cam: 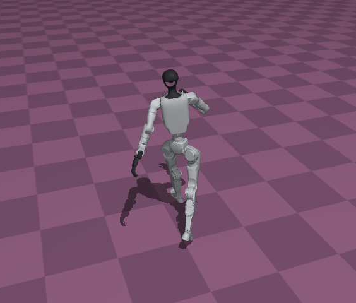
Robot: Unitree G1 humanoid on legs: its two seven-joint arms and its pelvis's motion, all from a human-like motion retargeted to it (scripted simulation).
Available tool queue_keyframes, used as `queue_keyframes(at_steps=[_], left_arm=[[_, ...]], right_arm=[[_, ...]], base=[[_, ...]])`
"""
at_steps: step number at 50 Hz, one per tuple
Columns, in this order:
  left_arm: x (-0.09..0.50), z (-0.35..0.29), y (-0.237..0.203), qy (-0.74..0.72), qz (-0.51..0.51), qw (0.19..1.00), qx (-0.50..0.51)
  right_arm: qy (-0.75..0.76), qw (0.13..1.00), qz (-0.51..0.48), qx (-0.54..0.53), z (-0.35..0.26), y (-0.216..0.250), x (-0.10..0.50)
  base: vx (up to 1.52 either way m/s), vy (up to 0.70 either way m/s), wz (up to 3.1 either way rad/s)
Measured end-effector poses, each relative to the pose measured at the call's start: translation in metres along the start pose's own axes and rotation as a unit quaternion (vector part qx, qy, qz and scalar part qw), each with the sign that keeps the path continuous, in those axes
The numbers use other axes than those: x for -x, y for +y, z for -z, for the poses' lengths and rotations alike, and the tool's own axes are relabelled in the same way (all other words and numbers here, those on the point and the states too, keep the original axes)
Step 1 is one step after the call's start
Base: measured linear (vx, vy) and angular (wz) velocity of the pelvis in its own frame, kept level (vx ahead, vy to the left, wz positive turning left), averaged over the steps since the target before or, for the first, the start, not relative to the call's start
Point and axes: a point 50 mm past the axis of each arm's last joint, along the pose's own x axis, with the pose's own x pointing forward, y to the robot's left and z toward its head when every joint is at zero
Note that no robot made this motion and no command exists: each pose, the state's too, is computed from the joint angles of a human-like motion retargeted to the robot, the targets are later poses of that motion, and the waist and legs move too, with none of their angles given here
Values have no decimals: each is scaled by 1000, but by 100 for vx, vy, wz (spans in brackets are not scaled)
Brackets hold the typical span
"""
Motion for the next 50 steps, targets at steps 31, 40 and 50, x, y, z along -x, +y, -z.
queue_keyframes(at_steps=[31, 40, 50], left_arm=[[446, -303, 115, -937, -172, 293, 78], [569, -318, 88, -951, -256, 170, -32], [611, -325, -18, -974, -151, 150, -82]], right_arm=[[778, 505, 363, -90, 161, -44, 433], [736, 629, 168, -185, 161, -22, 412], [785, 608, 83, -84, 171, -8, 404]], base=[[49, 39, 117], [55, 22, 319], [61, -6, 157]])
